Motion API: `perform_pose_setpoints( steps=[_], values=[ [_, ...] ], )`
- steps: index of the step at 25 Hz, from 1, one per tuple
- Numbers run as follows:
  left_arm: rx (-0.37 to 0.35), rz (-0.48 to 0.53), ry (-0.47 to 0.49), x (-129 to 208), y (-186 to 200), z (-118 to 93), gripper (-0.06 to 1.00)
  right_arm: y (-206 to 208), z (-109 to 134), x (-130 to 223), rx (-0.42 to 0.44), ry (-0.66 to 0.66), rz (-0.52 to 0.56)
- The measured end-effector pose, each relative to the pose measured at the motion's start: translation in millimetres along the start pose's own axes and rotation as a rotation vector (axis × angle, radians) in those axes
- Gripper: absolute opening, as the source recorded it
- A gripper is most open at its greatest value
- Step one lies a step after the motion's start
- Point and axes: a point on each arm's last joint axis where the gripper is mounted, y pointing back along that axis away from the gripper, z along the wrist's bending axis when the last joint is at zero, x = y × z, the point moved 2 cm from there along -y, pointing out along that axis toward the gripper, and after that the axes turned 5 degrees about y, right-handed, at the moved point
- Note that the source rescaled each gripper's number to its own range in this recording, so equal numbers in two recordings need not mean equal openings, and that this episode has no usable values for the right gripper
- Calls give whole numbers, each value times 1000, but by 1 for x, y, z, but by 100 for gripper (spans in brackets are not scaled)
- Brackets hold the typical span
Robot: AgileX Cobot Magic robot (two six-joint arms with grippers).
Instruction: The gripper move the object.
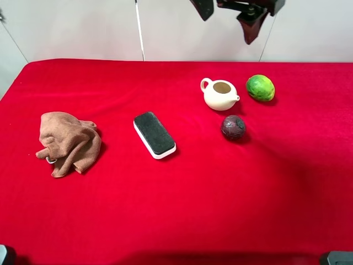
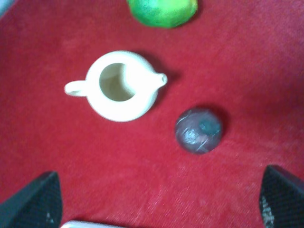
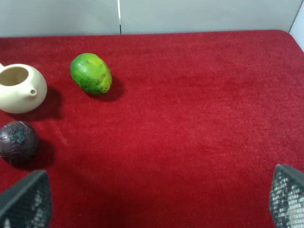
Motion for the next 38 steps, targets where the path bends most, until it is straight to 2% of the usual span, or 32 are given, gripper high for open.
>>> perform_pose_setpoints(
  steps=[5, 12, 21, 28, 33, 38],
  values=[
    [-34, -1, -12, 14, 26, 8, 56, 0, 0, 0, 0, 0, 0],
    [-61, 3, 28, 38, 59, 33, 56, 0, 0, 0, 0, 0, 0],
    [-80, 34, 78, 91, 98, 58, 56, 0, 0, 0, 0, 0, 0],
    [-56, 29, 85, 134, 127, 58, 56, 0, 0, 0, 0, 0, 0],
    [-56, 50, 85, 167, 134, 59, 56, 0, 0, 0, 0, 0, 0],
    [-54, 14, 86, 198, 145, 59, 57, 0, 0, 0, 0, 0, 0]
  ],
)
